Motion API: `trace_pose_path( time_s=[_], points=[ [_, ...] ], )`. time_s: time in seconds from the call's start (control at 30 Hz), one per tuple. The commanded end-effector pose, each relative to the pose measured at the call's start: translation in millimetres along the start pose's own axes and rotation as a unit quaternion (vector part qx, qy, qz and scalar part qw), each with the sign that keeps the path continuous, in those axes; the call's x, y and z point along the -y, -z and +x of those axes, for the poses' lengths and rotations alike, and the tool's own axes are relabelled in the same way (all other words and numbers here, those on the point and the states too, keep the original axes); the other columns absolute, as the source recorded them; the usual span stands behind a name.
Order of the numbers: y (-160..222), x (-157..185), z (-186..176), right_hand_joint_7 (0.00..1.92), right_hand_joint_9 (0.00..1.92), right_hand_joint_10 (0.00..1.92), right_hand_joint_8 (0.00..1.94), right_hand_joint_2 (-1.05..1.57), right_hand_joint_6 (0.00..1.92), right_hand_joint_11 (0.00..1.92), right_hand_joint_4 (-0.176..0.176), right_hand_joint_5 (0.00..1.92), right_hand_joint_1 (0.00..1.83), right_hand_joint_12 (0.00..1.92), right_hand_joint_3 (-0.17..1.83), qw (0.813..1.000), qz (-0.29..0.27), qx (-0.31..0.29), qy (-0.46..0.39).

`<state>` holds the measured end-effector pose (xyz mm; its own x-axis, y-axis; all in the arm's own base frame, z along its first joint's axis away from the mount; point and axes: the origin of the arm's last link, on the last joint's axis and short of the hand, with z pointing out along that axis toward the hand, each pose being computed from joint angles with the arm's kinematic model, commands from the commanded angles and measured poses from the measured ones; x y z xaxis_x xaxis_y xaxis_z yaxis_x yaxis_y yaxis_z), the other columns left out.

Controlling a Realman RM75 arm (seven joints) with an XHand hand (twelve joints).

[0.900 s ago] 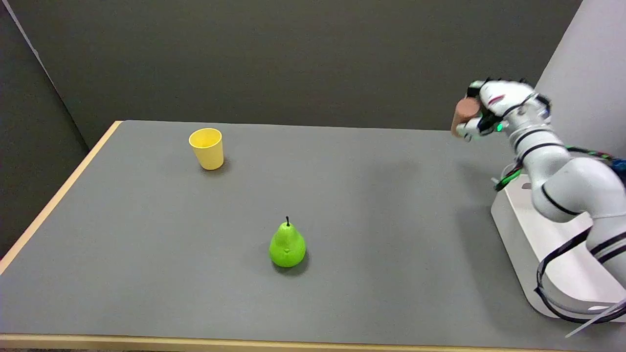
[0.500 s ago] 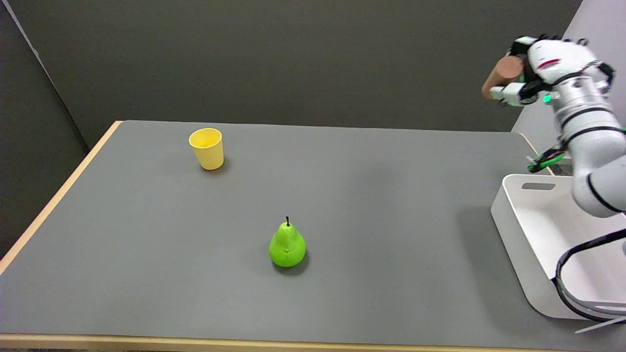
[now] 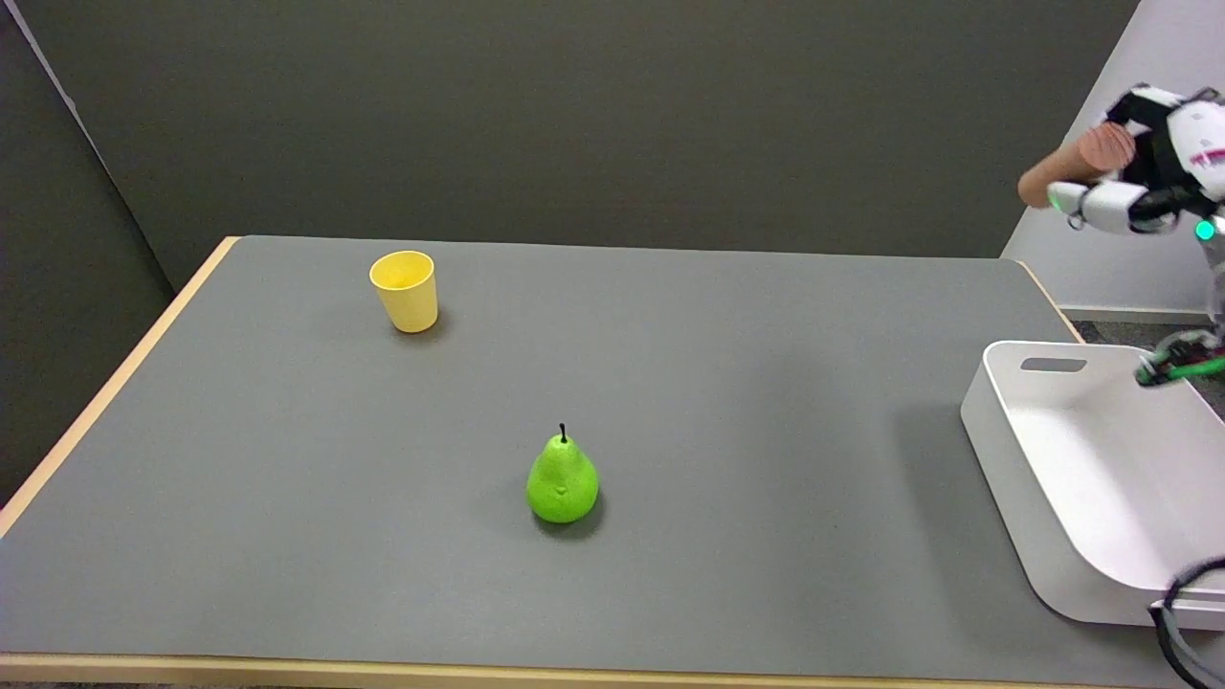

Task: Place the wooden cylinder in the white box.

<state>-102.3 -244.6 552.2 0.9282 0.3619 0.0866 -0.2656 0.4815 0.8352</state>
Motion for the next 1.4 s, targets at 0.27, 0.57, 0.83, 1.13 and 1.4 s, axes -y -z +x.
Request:
trace_pose_path(
  time_s=[0.27, 0.57, 0.83, 1.13, 1.4],
  points=[
    [128.4, -137.5, -31.0, 0.95, 0.97, 1.92, 1.81, 1.02, 1.51, 0.52, 0.121, 0.71, 0.91, 1.92, 0.52, 0.982, -0.07, 0.049, -0.171],
    [159.8, -171.4, -46.2, 0.95, 0.97, 1.92, 1.82, 1.02, 1.51, 0.49, 0.109, 0.71, 0.92, 1.92, 0.52, 0.961, -0.074, 0.048, -0.261],
    [164.0, -173.0, -70.8, 0.95, 0.98, 1.92, 1.83, 1.03, 1.51, 0.49, 0.079, 0.71, 0.93, 1.92, 0.51, 0.954, -0.076, 0.076, -0.279],
    [167.5, -163.3, -93.3, 0.95, 0.98, 1.92, 1.84, 1.02, 1.51, 0.55, 0.072, 0.72, 0.94, 1.92, 0.52, 0.944, -0.048, 0.106, -0.31],
    [156.5, -156.5, -98.0, 0.08, 0.04, 0.65, 0.27, 0.55, 0.38, 0.15, 0.004, 0.13, 0.45, 1.41, 0.86, 0.922, -0.008, 0.104, -0.372]
  ],
)
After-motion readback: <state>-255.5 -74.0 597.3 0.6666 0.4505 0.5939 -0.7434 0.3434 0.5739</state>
